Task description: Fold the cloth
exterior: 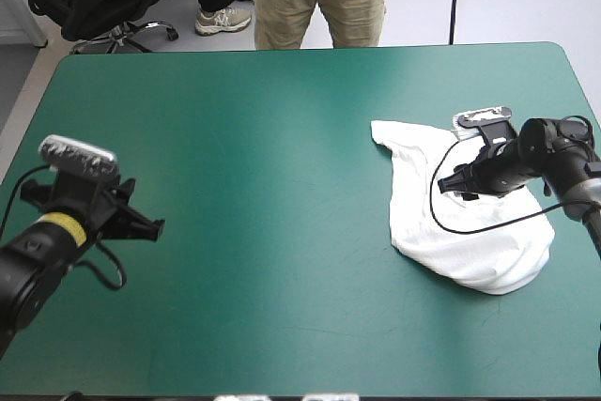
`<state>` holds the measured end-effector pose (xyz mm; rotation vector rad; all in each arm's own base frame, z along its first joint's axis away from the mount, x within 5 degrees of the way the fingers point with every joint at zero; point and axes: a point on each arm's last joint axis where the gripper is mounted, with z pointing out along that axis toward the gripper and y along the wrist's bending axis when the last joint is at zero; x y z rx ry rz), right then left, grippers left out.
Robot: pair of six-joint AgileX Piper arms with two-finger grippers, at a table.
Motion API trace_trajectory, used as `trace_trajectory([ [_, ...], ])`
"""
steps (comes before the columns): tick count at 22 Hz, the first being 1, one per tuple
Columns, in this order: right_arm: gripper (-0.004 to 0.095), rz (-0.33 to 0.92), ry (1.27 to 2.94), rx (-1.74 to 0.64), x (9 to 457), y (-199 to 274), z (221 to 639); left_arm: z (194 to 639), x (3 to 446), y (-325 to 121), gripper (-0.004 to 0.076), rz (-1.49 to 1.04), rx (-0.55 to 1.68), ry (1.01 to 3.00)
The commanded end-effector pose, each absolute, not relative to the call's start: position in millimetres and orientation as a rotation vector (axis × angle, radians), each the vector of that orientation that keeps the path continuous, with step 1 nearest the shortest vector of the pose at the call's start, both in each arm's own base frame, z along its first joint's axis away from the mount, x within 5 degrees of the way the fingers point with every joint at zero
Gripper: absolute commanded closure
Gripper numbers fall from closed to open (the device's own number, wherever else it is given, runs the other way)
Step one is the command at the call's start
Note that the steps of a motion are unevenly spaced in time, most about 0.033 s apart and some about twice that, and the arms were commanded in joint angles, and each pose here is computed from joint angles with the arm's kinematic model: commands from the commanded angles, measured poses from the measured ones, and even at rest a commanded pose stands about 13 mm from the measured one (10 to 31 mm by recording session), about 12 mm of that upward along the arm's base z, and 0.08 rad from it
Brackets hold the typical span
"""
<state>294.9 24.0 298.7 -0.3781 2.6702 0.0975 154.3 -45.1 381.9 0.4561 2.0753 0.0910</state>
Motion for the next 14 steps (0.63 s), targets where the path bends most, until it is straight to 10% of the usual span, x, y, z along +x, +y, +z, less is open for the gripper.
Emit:
trace_trajectory([
  [1, 0.0375, 0.070, 2.579, -0.367, 294, 21, 319, 377, 121, -31, 0.0582, 0.042, 0.389, 1.959],
  [14, 0.0261, -0.053, 2.510, -0.333, 317, 13, 307, 299, 41, 1, 0.0582, -0.056, 0.315, 1.738],
])
